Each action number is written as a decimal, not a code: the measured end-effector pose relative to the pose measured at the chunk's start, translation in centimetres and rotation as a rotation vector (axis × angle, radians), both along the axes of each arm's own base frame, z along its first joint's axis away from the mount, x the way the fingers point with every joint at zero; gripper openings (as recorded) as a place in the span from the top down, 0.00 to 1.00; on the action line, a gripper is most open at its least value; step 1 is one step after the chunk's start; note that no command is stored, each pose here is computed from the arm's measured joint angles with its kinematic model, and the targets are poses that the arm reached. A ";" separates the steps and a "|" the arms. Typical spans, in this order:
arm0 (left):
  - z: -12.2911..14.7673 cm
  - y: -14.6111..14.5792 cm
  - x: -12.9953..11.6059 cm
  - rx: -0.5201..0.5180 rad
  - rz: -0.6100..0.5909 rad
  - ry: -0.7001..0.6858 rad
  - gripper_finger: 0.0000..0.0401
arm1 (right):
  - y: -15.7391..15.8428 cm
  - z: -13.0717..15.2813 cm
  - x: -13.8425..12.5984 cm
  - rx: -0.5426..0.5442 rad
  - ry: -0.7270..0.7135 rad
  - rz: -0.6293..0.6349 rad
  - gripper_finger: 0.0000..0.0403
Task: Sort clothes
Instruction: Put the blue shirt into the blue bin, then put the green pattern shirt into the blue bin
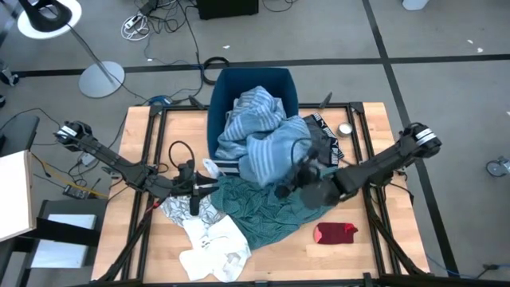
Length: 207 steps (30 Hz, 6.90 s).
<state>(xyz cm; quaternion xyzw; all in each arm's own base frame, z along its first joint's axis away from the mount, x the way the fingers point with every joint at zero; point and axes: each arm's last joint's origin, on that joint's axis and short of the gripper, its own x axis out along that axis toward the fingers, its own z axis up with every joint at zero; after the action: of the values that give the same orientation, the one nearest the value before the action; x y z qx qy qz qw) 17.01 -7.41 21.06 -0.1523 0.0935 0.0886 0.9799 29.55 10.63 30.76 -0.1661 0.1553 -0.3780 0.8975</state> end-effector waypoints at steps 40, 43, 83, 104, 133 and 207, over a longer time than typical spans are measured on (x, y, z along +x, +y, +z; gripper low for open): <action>0.1 0.0 0.0 0.029 -0.007 -0.003 0.67 | -23.2 -8.4 13.9 0.748 0.287 -0.016 1.00; 0.1 0.0 0.0 0.028 -0.007 -0.003 0.67 | -23.3 -8.2 13.8 0.748 0.285 -0.020 1.00; 0.1 0.0 0.0 0.021 -0.006 -0.005 0.67 | -2.1 1.4 -8.0 0.756 0.361 0.304 0.67; 0.1 0.0 0.0 0.013 -0.004 -0.007 0.67 | 0.1 -18.9 -3.0 0.621 0.442 0.327 0.67; 0.1 0.0 0.0 0.000 -0.001 -0.009 0.67 | -1.4 9.4 -2.6 0.236 -0.081 0.602 0.99; -0.2 0.1 0.1 0.057 -0.001 0.019 0.67 | -17.4 16.3 -4.5 0.791 0.208 0.248 0.52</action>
<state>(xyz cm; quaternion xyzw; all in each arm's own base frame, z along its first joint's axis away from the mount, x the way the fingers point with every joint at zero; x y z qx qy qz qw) 17.15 -7.34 20.88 -0.1232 0.1003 0.0922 0.9830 25.07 -6.81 47.07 0.1364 0.3566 -0.1596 0.9104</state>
